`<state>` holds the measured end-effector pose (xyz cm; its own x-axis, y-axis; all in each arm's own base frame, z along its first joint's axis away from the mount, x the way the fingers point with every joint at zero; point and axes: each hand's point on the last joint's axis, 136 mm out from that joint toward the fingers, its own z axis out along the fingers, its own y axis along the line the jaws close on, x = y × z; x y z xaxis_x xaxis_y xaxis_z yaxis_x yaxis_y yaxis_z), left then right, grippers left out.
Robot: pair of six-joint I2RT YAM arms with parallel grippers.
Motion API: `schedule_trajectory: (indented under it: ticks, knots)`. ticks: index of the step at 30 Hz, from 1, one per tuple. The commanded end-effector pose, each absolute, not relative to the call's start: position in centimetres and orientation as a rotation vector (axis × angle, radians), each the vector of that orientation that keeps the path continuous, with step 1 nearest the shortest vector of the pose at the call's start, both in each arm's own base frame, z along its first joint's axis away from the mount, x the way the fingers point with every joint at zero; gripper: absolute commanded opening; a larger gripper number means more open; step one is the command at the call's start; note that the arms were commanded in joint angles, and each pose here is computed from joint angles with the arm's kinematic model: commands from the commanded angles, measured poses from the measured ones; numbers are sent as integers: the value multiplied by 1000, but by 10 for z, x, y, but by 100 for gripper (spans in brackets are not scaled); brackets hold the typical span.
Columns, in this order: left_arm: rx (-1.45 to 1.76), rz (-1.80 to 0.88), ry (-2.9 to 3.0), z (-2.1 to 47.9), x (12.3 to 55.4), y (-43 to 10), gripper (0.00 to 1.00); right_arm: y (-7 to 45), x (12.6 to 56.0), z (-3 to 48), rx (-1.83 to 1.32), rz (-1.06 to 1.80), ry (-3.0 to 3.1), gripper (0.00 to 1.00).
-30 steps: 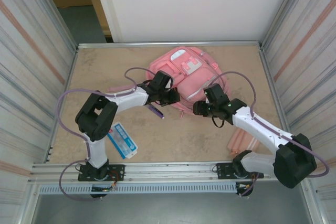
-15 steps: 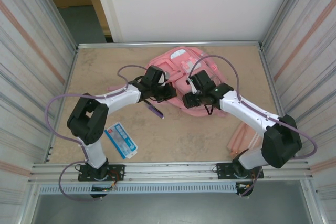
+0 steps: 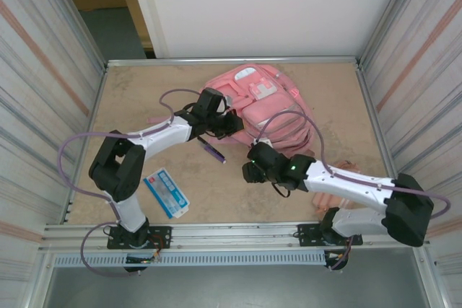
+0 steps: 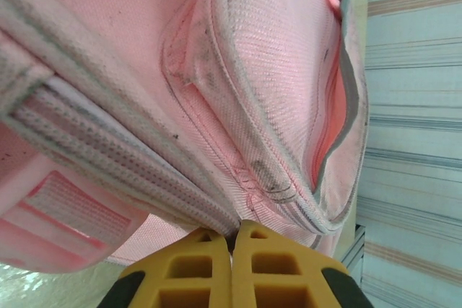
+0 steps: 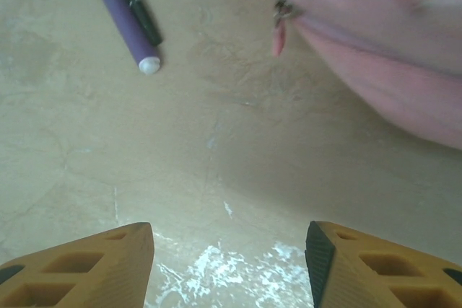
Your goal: Pack books, pencil case, and school supplies into a backpack
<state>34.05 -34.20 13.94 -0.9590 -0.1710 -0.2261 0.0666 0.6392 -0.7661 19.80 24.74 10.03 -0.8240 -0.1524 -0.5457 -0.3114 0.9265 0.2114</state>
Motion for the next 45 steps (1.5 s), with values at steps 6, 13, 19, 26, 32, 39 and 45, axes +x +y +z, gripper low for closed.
schedule_trajectory:
  ticks: [6,13,19,26,32,39,45]
  knots:
    - [-8,-1430,2431,196,331,-365,0,255,250,106,-121,289,2401,57]
    - [8,-1493,2415,201,328,-373,0,240,268,88,72,130,2383,50]
    - [21,-1494,2419,201,325,-372,0,231,285,88,116,6,2311,39]
    - [24,-1485,2419,199,326,-369,0,235,290,95,84,6,2301,8]
    - [-16,-1376,2433,180,345,-348,0,214,275,88,117,-19,2353,0]
    - [-11,-1343,2423,170,359,-333,0,204,253,79,96,70,2461,0]
    - [-31,-1322,2432,162,373,-312,0,178,243,76,134,187,2534,0]
